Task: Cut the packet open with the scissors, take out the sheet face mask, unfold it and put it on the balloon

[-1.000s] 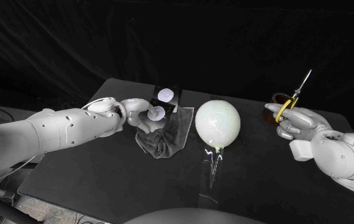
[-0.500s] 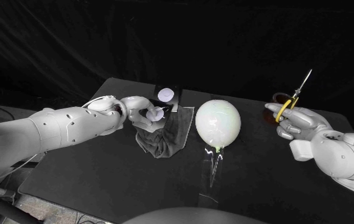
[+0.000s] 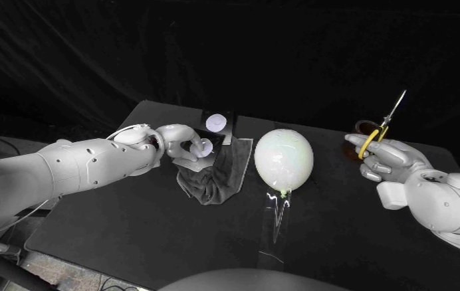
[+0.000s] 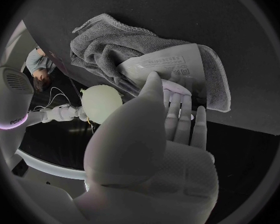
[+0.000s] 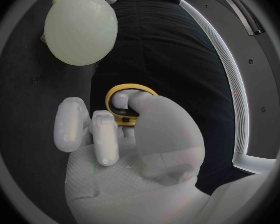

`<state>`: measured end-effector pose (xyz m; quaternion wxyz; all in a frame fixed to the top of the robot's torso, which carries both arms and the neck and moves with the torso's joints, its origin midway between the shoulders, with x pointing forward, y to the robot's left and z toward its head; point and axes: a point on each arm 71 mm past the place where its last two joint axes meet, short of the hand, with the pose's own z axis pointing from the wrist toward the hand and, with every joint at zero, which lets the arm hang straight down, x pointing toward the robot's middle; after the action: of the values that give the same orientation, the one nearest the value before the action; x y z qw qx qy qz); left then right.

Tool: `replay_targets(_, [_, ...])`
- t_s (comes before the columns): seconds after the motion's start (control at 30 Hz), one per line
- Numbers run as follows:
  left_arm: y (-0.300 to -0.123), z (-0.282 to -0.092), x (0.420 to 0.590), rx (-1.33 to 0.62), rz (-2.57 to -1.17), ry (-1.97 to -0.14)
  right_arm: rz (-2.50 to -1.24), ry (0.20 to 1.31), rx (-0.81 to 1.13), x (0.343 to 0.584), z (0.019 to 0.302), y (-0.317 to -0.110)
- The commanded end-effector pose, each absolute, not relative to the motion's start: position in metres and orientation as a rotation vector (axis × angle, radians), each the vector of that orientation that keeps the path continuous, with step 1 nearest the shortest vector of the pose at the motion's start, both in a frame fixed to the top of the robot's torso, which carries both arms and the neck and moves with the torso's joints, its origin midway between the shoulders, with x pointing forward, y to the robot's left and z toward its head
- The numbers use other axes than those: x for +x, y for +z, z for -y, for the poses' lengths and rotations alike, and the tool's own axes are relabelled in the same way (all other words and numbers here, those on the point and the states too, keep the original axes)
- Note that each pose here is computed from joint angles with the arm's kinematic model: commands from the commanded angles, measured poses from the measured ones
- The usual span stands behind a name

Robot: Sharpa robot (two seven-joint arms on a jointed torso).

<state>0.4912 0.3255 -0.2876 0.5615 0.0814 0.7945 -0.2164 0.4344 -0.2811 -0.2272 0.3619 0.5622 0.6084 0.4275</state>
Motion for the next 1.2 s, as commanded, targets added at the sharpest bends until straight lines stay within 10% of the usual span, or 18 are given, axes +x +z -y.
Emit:
replay_targets(0.03, [-0.294,-0.328,0.485,0.183,-1.887,-0.522,-1.571,1.121,1.421,0.435,0.279,-0.226])
replay_targets(1.2, [-0.287,-0.333,0.479,0.146,-1.822,-0.542,-1.577,1.118,1.420,0.434,0.280,-0.227])
